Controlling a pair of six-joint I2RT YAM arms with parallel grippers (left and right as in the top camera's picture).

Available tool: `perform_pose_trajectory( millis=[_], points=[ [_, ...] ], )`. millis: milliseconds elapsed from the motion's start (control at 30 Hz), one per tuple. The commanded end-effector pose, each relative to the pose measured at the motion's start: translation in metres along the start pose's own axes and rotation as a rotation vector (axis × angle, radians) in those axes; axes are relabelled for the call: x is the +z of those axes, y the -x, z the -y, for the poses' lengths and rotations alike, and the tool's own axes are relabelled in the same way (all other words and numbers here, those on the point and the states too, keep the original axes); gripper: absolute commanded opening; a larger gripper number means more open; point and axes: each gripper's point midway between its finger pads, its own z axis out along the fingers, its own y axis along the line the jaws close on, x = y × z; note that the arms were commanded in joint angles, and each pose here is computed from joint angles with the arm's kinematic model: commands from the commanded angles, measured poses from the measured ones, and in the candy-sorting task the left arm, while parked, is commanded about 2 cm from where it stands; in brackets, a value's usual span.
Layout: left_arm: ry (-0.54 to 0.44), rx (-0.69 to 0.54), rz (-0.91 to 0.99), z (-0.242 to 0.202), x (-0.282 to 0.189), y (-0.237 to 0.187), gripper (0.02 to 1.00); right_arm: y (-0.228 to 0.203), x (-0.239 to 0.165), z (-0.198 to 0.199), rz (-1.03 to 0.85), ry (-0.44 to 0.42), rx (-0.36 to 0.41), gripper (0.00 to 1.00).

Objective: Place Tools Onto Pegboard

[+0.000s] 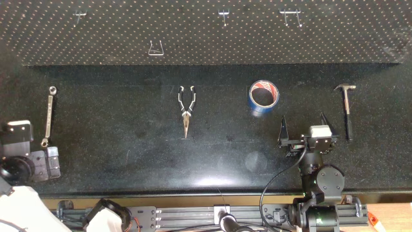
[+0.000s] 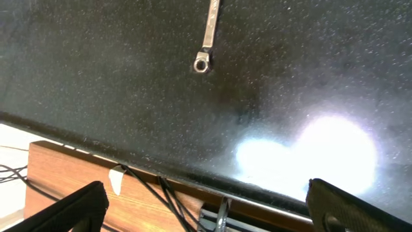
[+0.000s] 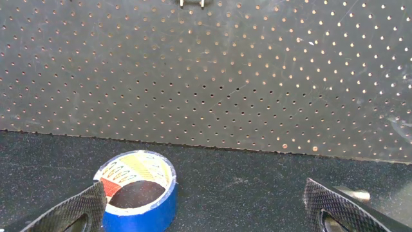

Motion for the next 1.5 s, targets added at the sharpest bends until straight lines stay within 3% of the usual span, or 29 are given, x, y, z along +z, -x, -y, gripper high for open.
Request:
perform_pose_trajectory(
  millis=[33,133,333,533,733,800,967,1133,1500],
  points=[
    [0.053,-0.019,0.024,-0.023,0.001,0.006,0.996,-0.001,0.000,0.000,0.002,0.001,0.012,0.989],
    [0.090,-0.083,0.043,-0.045,0.007,0.007,0.996,-0.001,0.000,0.000,0.002,0.001,0.012,0.991],
    [-0.115,-0.229,0.196,-0.043,0.019,0.018,0.996,-0.001,0.000,0.000,0.002,0.001,0.012,0.991],
    [-0.157,-0.275,0.295,-0.064,0.034,0.030,0.996,-0.001,0.000,0.000,0.002,0.001,0.012,0.989],
    [-0.192,-0.203,0.289,-0.069,0.072,0.047,0.996,-0.001,0.000,0.000,0.002,0.001,0.012,0.989],
    [-0.217,-0.102,0.263,-0.058,0.088,0.053,0.996,-0.001,0.000,0.000,0.002,0.001,0.012,0.989],
    [-0.288,-0.015,0.253,-0.031,0.106,0.073,0.996,-0.001,0.000,0.000,0.002,0.000,0.012,0.989],
    [-0.237,0.090,0.189,-0.021,0.135,0.088,0.996,-0.001,0.000,0.000,0.002,0.001,0.012,0.989],
    [-0.286,0.041,0.097,-0.009,0.174,0.078,0.996,-0.001,0.000,0.000,0.002,0.001,0.012,0.989]
  ],
)
